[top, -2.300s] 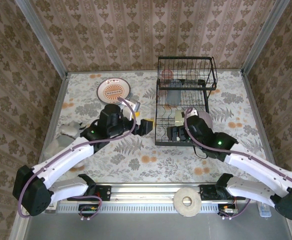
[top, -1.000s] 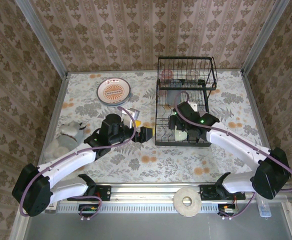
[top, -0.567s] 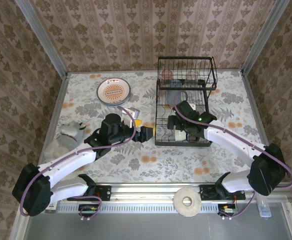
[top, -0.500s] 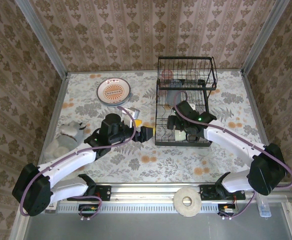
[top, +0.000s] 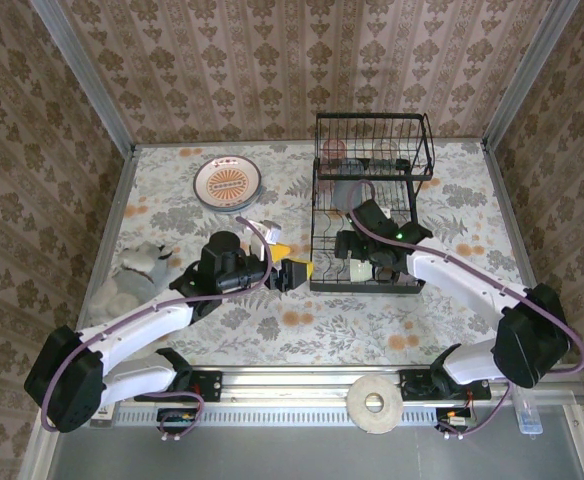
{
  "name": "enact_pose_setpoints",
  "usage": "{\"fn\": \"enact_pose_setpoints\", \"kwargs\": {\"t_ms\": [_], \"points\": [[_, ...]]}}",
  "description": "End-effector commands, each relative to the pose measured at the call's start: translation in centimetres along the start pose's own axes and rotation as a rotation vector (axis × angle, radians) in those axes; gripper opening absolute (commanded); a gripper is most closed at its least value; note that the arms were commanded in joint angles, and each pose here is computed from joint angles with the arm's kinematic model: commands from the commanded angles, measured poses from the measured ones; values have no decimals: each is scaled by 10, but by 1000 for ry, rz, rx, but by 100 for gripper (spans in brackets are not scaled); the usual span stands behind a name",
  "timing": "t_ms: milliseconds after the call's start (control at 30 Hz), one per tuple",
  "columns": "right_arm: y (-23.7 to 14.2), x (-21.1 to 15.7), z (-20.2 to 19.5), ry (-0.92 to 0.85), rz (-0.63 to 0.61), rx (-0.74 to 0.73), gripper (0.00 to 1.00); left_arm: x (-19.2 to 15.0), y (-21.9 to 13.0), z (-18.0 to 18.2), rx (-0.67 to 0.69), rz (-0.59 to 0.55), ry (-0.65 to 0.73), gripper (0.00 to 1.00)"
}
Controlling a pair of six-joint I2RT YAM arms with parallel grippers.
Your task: Unload the mixed dishes from the dish rack
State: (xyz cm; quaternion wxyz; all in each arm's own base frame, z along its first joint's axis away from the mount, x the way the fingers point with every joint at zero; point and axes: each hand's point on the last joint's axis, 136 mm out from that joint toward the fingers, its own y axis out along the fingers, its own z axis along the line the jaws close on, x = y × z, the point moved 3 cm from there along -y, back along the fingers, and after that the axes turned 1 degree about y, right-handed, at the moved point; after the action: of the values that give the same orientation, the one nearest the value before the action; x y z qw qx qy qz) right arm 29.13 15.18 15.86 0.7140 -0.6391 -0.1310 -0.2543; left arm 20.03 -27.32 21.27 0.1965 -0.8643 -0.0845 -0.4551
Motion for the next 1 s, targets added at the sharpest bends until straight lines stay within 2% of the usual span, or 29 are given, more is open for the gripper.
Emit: {"fn": "enact_pose_setpoints", "kwargs": {"t_ms": [0,367,500,867,967], "points": [[5,3,5,-16,14,10,99,8,-3,-7,-37,-34,5,100],[4,4,8,-19,27,39,94,4,0,-2,-22,-26,-12,100],[0,4,11,-27,31,64,99,3,1,-1,-21,-23,-15,100],[-4,5,13,-36,50,109,100,0,5,3,-14,-15,-27,100],[-15,9,13,-22,27,147,100,0,6,3,-13,-12,-33,100]]}}
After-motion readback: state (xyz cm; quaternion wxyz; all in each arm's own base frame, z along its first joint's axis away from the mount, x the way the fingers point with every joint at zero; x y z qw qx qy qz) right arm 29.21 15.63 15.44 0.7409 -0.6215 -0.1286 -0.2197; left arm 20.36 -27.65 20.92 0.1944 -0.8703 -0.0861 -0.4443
